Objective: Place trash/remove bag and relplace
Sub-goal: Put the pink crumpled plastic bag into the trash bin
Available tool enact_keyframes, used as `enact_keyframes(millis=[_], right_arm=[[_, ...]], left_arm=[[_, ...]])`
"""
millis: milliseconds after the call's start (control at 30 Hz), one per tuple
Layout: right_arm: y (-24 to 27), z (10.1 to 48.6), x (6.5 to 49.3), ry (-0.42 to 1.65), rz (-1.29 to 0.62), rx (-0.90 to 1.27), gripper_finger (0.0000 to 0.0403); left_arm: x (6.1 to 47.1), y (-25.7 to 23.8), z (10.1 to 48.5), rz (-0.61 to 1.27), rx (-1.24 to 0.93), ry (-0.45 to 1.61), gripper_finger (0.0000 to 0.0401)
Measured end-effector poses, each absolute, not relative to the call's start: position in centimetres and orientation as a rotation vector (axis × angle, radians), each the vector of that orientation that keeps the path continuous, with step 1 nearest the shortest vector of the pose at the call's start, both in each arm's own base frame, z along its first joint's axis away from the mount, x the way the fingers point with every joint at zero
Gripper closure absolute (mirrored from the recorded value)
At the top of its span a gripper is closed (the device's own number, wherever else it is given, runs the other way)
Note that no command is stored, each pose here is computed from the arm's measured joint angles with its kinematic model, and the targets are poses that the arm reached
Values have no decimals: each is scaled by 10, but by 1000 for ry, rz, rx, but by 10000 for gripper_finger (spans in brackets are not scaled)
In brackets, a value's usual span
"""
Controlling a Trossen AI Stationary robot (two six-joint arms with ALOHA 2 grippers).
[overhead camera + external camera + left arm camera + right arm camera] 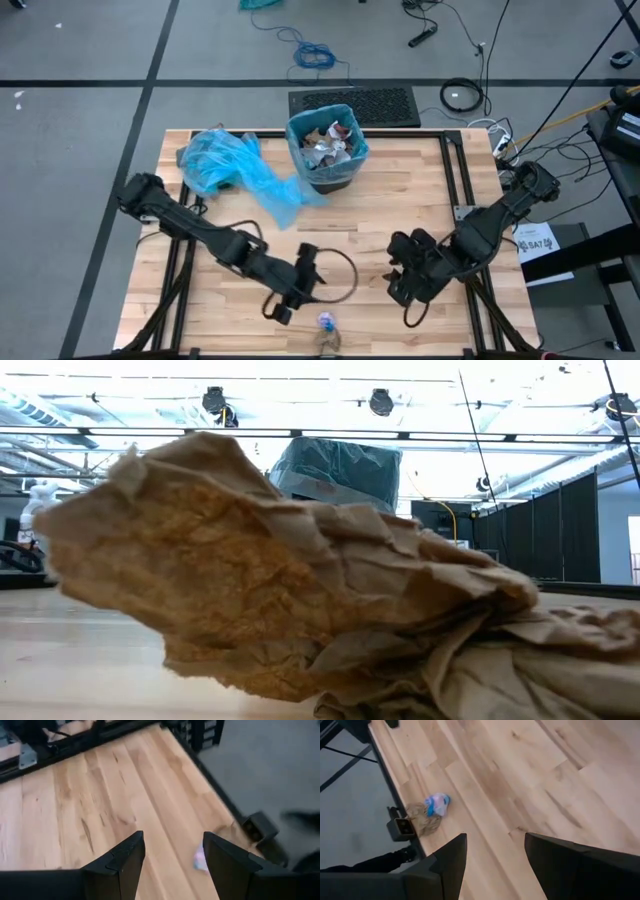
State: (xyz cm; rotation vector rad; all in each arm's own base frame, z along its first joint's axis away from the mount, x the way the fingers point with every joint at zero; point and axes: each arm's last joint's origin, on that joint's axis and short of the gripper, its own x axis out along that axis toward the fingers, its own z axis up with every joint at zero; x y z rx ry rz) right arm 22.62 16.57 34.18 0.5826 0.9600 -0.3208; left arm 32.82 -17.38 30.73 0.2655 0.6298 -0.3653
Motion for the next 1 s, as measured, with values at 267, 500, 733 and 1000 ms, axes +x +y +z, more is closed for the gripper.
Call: enact_keyframes(millis=[267, 500, 733, 1000], right_arm=[[187, 342, 209, 976, -294, 646, 211], [207, 342, 190, 993, -275, 711, 211], [221, 341, 173, 937, -286, 741, 211], [238, 331, 166, 947, -299, 736, 211]], left_arm=[[364, -195, 283, -431, 384, 756, 198], [381, -213, 260, -515, 412, 818, 198], [390, -222, 232, -548, 430, 891, 198], [397, -226, 203, -548, 352, 977, 198]])
